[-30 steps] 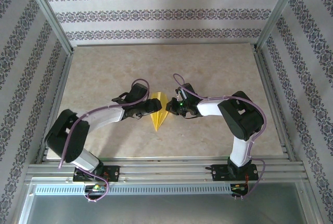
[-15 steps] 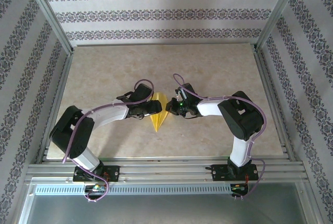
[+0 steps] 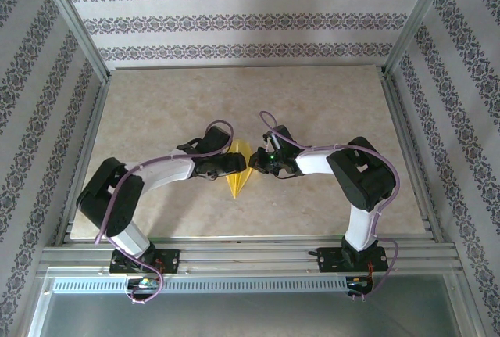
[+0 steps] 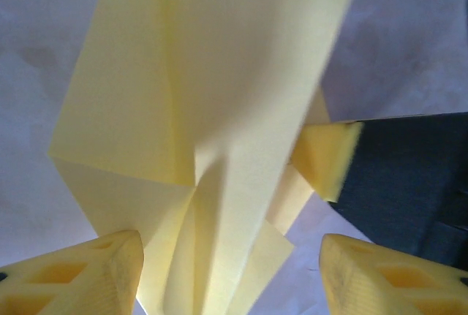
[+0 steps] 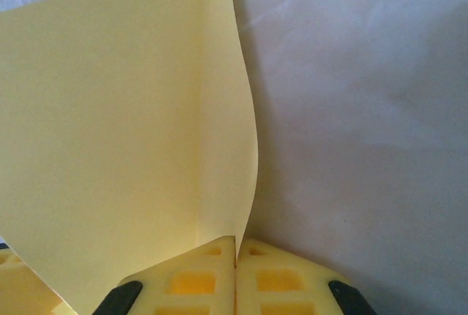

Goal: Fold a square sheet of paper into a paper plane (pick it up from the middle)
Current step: Move the paper plane to the center of the table.

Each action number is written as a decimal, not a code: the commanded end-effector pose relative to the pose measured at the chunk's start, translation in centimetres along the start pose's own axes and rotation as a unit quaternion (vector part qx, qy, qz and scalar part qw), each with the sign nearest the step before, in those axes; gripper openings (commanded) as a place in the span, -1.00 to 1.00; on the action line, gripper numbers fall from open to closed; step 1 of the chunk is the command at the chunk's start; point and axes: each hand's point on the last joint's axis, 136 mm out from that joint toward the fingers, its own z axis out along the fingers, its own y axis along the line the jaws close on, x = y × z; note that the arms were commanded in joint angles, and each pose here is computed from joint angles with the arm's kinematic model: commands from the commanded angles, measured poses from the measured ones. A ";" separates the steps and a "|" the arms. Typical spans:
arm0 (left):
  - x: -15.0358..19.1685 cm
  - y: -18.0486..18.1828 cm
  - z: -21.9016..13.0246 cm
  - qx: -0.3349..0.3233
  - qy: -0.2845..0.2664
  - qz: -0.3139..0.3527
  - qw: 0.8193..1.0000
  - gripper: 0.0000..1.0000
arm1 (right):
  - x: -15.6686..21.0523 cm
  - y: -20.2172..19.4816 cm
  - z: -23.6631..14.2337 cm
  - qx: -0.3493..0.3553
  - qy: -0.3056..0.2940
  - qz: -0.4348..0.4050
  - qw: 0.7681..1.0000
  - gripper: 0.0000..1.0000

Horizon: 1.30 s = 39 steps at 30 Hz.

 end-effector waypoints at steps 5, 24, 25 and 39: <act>1.5 -1.5 1.1 -0.001 0.035 0.030 0.999 0.26 | -0.5 0.1 0.0 -0.006 0.000 0.009 1.000 -0.83; 1.9 -0.3 2.2 -0.087 0.038 0.075 0.993 -0.03 | -0.6 0.6 -0.2 -0.015 0.001 0.010 1.000 -0.76; 2.0 -0.2 2.3 -0.090 0.038 0.075 0.992 -0.05 | -0.6 0.7 -0.3 -0.016 0.001 0.010 1.000 -0.75; 1.4 0.3 1.7 -0.116 0.021 0.076 0.990 -0.43 | -1.1 0.8 -0.8 -0.019 -0.006 0.017 1.000 -0.67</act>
